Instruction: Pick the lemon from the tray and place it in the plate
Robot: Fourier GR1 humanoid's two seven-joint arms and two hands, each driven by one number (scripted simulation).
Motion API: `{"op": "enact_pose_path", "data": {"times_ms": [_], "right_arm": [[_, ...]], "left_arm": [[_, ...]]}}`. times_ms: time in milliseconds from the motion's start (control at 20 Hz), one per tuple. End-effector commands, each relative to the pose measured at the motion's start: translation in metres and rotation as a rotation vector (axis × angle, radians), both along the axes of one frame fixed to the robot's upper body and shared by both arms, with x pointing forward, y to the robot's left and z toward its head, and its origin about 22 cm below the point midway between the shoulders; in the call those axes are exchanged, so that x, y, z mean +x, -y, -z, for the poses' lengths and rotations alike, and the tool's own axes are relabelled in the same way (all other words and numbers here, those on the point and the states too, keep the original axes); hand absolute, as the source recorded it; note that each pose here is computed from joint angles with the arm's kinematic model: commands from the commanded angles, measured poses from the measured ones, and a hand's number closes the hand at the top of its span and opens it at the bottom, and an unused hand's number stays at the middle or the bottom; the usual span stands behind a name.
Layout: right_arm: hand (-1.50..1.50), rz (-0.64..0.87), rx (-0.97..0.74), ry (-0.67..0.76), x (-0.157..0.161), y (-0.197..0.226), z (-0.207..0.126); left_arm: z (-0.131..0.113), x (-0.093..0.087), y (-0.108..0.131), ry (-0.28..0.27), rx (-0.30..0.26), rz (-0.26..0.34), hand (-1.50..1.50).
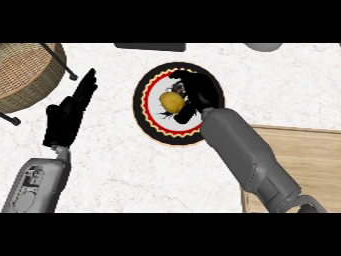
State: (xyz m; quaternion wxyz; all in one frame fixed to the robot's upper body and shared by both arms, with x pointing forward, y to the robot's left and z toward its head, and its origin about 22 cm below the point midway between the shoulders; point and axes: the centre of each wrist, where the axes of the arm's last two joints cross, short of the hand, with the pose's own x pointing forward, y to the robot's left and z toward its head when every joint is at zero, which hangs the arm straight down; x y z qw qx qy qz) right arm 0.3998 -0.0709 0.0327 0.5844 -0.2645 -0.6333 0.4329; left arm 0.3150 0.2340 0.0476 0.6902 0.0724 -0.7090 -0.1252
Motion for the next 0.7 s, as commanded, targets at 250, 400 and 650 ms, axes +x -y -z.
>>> {"op": "enact_pose_path", "data": {"times_ms": [250, 400, 650], "right_arm": [[-1.50, -0.007, 0.286, -0.002, -0.004, 0.006, 0.014], [-1.50, 0.046, 0.449, 0.034, 0.001, 0.007, 0.002], [-1.50, 0.167, 0.641, 0.086, 0.017, 0.018, -0.017]], "left_arm": [[-0.008, 0.009, 0.008, 0.017, -0.006, 0.012, 0.00], [0.005, -0.004, 0.001, -0.015, -0.003, -0.009, 0.00], [0.004, -0.007, -0.014, 0.004, -0.003, -0.036, 0.00]]}}
